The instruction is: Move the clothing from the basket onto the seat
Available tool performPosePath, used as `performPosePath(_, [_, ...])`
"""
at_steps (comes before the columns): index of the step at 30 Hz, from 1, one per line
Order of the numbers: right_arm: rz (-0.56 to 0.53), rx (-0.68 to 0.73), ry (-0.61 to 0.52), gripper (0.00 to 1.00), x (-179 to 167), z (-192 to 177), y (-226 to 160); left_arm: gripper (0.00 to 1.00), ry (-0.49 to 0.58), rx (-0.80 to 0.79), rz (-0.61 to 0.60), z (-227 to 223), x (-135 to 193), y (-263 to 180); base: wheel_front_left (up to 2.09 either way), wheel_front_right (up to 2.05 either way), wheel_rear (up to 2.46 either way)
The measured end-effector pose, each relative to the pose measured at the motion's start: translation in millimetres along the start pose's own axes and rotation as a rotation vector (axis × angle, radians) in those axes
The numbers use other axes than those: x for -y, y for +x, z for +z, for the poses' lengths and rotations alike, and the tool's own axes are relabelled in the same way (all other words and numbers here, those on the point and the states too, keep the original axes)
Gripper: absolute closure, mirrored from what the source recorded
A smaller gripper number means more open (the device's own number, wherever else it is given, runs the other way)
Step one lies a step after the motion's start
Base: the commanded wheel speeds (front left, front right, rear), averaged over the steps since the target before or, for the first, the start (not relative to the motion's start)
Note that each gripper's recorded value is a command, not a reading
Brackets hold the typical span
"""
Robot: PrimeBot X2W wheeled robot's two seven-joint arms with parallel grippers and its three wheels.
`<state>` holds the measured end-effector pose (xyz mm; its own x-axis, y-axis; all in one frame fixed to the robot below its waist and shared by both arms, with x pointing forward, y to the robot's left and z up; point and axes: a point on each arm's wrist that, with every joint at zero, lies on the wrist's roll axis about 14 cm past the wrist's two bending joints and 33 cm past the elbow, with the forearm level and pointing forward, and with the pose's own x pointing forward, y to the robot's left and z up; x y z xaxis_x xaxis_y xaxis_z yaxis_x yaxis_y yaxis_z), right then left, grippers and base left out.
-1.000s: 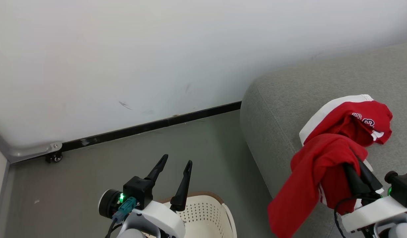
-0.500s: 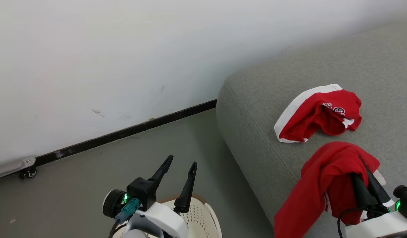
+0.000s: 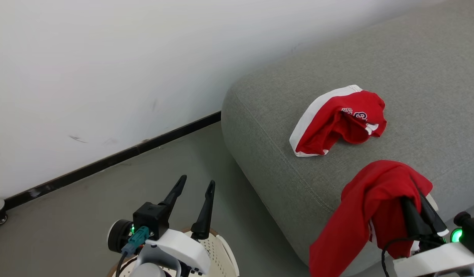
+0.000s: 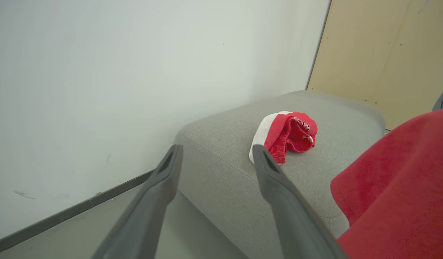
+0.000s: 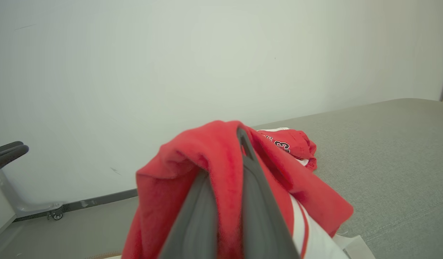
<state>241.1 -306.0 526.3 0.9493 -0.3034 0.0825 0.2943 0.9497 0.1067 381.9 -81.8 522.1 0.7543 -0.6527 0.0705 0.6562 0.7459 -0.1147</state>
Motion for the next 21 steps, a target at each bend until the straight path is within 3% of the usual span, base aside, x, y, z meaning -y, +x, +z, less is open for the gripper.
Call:
performPosePath(5, [-0.008, 0.066, -0.02, 1.0, 8, 28, 17, 0.0, -0.004, 0.019, 0.023, 5, -5, 7, 0.0, 0.0, 0.0])
performPosePath(14, [-0.018, 0.194, -0.188, 1.0, 34, 105, 67, 0.0, 0.008, 0.04, 0.045, 6, -16, 12, 0.0, 0.0, 0.0])
performPosePath(21, [-0.03, 0.226, -0.185, 1.0, 39, 137, 108, 0.0, 0.04, 0.054, 0.081, 7, -36, 12, 0.0, 0.0, 0.0])
